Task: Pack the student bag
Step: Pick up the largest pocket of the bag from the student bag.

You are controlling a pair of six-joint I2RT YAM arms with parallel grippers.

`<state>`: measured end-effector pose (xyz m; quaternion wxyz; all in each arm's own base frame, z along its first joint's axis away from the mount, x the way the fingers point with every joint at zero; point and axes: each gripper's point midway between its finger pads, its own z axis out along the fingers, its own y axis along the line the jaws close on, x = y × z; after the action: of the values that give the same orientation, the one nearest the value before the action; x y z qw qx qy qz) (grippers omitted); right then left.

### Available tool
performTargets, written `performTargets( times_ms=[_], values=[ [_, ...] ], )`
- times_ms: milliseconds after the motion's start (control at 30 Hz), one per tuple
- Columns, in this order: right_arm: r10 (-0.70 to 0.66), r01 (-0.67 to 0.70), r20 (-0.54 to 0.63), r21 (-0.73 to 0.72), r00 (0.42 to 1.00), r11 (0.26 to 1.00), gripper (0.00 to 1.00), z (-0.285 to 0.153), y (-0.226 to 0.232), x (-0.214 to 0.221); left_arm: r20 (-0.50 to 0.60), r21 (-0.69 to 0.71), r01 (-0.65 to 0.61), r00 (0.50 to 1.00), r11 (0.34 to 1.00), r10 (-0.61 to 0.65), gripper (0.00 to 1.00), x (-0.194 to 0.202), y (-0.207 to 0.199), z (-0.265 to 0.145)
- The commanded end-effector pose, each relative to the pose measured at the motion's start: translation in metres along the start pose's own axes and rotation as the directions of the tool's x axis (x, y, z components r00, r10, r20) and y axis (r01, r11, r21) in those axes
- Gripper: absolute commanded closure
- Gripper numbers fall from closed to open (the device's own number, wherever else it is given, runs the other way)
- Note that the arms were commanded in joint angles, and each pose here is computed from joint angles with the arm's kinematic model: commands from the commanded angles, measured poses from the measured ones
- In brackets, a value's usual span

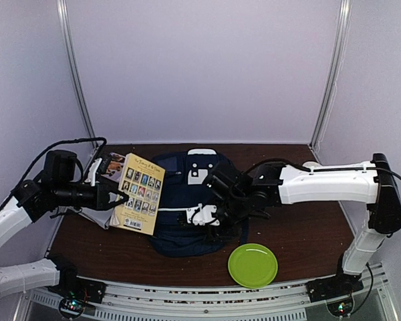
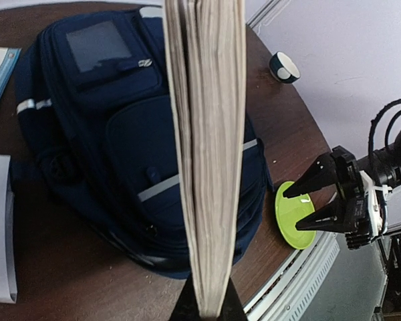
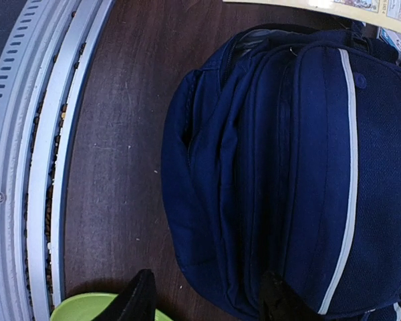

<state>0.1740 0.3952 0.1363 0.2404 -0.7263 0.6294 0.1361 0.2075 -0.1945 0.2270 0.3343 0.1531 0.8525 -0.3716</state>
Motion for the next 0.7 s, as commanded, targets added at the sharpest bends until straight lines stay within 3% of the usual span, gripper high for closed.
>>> performTargets(
  times_ms=[0,467,567,667],
  values=[
    [-0.055,0.059,-0.038,0.099,0.998,0.993,0.43,0.018,-0.018,-0.01,-0.037,0.066,0.05,0.998,0.997,-0.048,1.0,0.023,0.0,-0.009],
    [-0.016,0.043,-0.177,0.154,0.984,0.987,0.48,0.071,-0.035,0.015,-0.092,0.082,0.085,0.993,0.993,-0.077,1.0,0.052,-0.011,-0.034],
    [0.029,0.005,-0.184,0.179,0.983,0.984,0.56,0.071,-0.048,0.019,-0.109,0.106,0.091,0.991,0.99,-0.079,1.0,0.054,-0.014,-0.033],
    [0.098,-0.074,-0.115,0.198,0.988,0.977,0.76,0.052,-0.065,0.011,-0.126,0.11,0.082,0.99,0.991,-0.068,1.0,0.057,-0.016,-0.034]
  ],
)
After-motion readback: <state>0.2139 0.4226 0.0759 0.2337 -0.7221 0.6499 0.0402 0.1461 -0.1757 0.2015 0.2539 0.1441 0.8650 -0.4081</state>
